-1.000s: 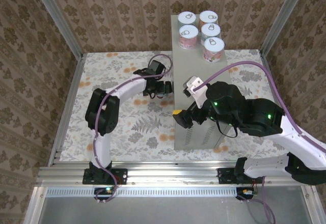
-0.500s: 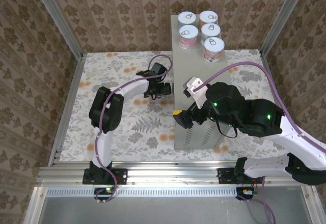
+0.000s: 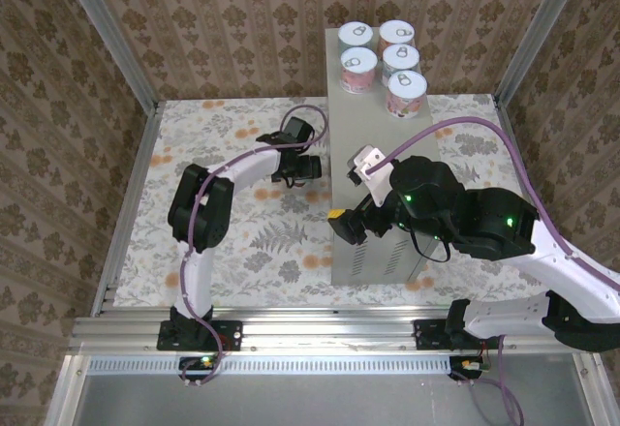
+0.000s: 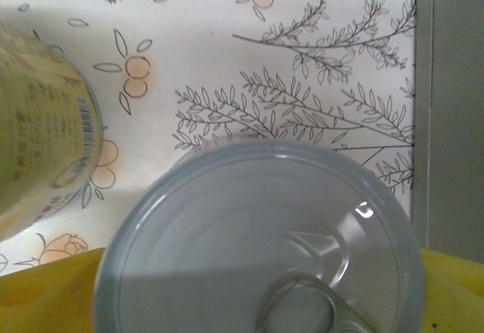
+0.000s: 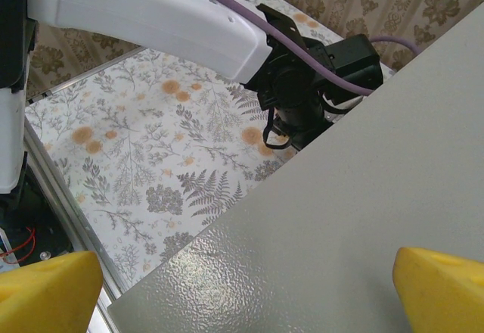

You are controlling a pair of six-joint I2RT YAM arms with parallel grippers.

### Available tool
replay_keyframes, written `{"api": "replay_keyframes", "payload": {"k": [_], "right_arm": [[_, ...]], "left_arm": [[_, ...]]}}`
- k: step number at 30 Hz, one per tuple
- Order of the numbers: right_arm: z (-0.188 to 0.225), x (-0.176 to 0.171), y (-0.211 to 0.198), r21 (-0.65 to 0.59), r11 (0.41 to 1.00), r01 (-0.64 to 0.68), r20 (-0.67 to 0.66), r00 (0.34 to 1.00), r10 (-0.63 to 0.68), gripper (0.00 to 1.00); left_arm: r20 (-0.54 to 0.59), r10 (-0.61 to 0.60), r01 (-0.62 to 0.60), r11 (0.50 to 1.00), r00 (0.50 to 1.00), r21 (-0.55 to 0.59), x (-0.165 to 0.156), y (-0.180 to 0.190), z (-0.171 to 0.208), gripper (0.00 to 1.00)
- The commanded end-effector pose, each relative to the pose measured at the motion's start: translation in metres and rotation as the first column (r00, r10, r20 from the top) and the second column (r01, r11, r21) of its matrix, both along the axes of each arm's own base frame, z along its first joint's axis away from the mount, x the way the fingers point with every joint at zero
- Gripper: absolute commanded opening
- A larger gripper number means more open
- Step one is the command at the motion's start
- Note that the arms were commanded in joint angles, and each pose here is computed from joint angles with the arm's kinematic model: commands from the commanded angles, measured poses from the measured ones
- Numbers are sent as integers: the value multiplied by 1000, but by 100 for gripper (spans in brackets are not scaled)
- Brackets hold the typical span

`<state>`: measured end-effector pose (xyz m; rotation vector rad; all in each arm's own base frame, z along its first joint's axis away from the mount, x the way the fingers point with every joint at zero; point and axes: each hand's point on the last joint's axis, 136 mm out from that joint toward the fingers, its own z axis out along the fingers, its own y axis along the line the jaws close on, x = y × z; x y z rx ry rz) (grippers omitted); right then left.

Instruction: Place and organize the canned foods onto the counter

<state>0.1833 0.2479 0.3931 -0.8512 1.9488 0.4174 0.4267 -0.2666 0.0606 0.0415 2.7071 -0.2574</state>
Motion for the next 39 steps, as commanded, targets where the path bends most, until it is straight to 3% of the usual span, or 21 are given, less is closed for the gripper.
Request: {"api": "replay_keyframes", "payload": {"k": [1,21,25,31,39], "right_arm": [[3,0,1,18,1000,10,4,1000,-10,100],[8,-1,-2,25,1000,8,8,1000,-8,100],[9,-1,-1,25,1000,7,9,1000,-7,100],[10,0,0,27,1000,4,16,1000,-4,100],[9,1,2,29,1000,3,16,1000,-4,100]], "left_arm": [[30,-17,15,999,999,47,7,4,10,87],[18,-28,27,998,999,63,9,2,8,84],[14,-30,29,998,999,58,9,3,8,78],[11,-28,27,997,1000,67,7,7,8,76],[43,-38,35,998,998,57,2,14,31,67]]}}
